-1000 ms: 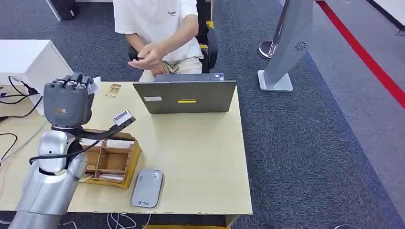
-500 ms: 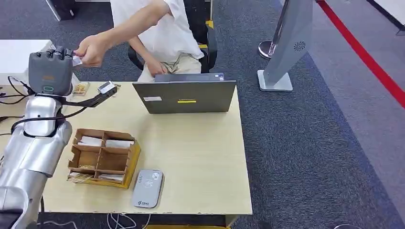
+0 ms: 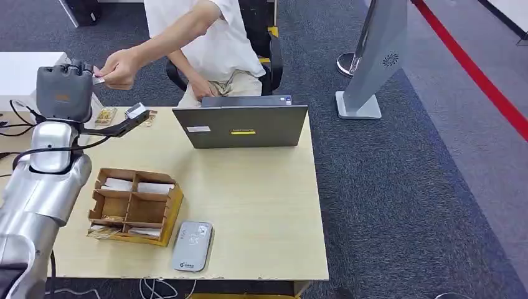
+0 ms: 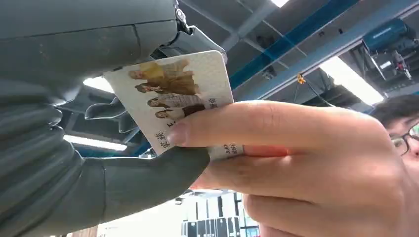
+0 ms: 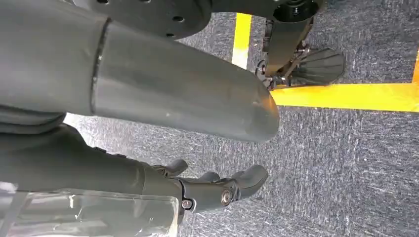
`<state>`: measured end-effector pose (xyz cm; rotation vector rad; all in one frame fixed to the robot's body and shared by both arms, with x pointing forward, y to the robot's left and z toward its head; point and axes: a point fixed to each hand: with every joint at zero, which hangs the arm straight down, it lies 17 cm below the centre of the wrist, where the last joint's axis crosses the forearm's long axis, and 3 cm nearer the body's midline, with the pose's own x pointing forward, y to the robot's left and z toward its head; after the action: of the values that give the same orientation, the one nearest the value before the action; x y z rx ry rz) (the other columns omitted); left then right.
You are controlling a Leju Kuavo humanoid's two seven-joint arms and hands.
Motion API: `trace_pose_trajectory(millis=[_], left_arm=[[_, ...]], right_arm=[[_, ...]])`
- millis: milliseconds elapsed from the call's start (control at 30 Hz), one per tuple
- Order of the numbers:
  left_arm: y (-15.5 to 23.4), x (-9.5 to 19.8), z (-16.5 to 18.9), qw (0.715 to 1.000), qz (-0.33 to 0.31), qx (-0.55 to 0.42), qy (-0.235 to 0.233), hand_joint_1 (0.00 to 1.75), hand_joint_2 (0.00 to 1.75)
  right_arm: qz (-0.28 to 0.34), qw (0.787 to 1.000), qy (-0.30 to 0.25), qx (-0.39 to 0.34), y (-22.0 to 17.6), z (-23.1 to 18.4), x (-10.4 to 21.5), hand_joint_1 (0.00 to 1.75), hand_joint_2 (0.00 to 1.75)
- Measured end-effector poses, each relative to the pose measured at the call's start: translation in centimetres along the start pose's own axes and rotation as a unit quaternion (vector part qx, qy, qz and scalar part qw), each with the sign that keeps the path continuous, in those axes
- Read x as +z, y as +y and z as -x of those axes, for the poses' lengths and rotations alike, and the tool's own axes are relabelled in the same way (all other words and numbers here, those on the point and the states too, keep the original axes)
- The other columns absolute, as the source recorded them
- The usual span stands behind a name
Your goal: Pass the card to the sensor for recognition and then transmit it.
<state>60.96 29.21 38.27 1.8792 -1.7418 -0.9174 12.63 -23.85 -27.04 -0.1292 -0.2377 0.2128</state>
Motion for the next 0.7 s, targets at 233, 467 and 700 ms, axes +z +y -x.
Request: trace_pose_trajectory(millis=[233,467,700], left_arm=[[-0.7,0.5,0.1,1.0,0.01,0.014,0.007,0.0,1.75],[-1.3,2.2,-1.9,0.999,0.018,0.049,-0.005,0.0,1.75],[-0.5,3.3,-3.7,0.997,0.009,0.074,-0.007,0.0,1.75]], right_arm=[[0.0,1.0,0.0,-0.002,0.0,0.0,0.0,0.0,0.0],[0.0,1.0,0.0,-0.007,0.0,0.0,0.0,0.0,0.0],[0.001,1.0,0.0,-0.01,0.0,0.2,0.0,0.0,0.0]])
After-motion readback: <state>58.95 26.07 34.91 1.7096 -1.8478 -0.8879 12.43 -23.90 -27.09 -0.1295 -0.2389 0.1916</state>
